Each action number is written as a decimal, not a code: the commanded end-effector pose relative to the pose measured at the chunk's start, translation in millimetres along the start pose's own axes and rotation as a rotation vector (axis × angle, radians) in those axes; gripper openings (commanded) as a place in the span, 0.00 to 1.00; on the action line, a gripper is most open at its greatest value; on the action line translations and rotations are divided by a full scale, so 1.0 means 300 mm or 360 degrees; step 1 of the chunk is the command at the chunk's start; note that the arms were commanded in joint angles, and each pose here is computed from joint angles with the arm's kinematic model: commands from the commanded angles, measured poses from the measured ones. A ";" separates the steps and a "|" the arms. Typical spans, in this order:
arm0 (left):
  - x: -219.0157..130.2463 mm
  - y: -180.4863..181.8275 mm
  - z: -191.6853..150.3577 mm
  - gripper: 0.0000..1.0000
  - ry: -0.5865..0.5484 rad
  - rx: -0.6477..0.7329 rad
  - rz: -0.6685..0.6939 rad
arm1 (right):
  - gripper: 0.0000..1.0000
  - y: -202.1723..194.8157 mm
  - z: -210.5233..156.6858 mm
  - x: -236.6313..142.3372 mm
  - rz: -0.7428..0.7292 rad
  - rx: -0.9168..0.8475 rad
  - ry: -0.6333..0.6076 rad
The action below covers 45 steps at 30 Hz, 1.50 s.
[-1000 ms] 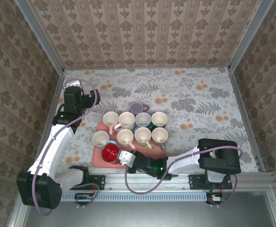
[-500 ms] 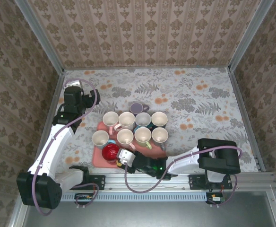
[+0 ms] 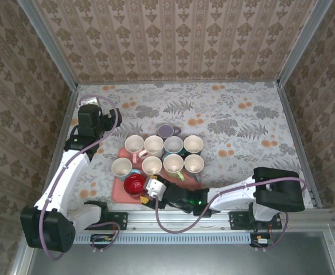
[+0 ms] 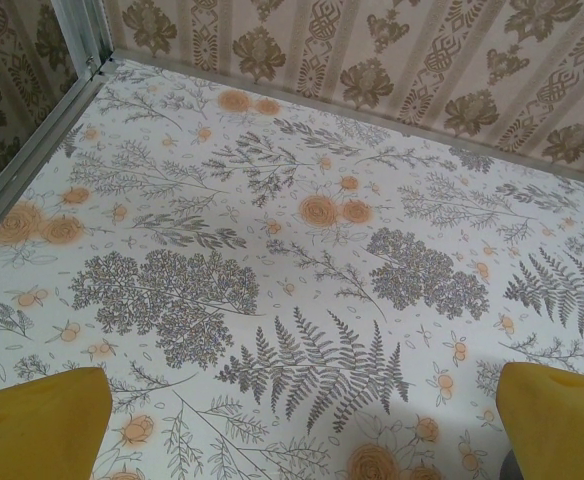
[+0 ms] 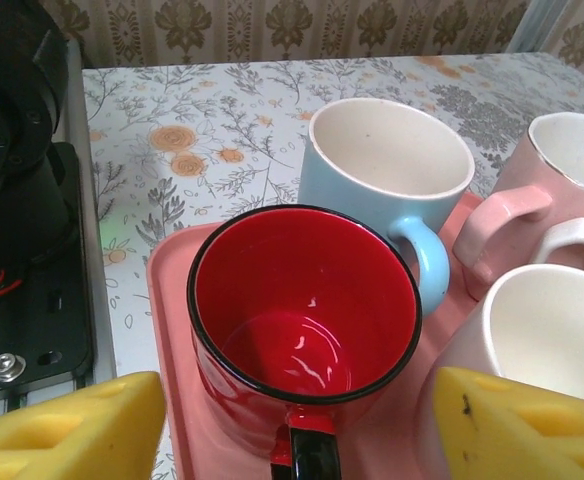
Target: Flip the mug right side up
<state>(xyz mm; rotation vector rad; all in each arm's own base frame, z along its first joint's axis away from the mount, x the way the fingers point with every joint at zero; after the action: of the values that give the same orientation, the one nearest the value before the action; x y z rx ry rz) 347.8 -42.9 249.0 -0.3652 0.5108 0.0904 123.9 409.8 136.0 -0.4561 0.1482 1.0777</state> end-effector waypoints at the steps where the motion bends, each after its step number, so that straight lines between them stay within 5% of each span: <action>1: 0.005 -0.002 0.013 1.00 -0.0021 -0.0031 -0.0014 | 0.78 0.011 0.006 -0.025 0.0063 0.0009 0.0007; 12: 0.016 -0.002 0.002 1.00 0.0010 -0.0035 -0.0011 | 0.95 -0.018 0.068 -0.072 0.0122 0.0013 -0.0028; 23: 0.029 -0.023 -0.015 1.00 0.0102 -0.0005 -0.0043 | 0.95 -0.088 0.227 -0.155 0.0277 0.0105 -0.0181; 28: 0.046 -0.066 -0.034 1.00 0.0240 0.0043 -0.0069 | 0.93 -0.256 0.308 -0.204 0.0070 0.0228 -0.0186; 34: 0.072 -0.147 -0.069 1.00 0.0392 0.0194 -0.0074 | 0.90 -0.532 0.306 -0.276 -0.0280 0.0537 0.0034; 39: 0.115 -0.244 -0.103 1.00 0.0503 0.0426 -0.0039 | 0.86 -0.645 0.310 -0.341 -0.0427 0.0614 -0.0024; 45: 0.201 -0.340 -0.140 1.00 0.0624 0.0459 -0.0092 | 0.89 -0.731 0.275 -0.421 -0.0628 0.0720 0.0071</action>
<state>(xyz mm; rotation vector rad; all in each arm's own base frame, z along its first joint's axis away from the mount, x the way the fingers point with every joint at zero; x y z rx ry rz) 395.1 -149.1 222.5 -0.1516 0.8377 -0.1082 243.9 281.3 304.2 -0.1220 0.2962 0.7214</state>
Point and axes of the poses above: each hand's point on the last joint's axis, 136 mm out from that joint toward the fingers, its own x axis out along the fingers, its own y axis along the line the jaws close on, z = x × y, the point moved 1 cm from there along -x, back along the fingers, and after that the axes turned 8 degrees about -x, right-handed, at the moved point
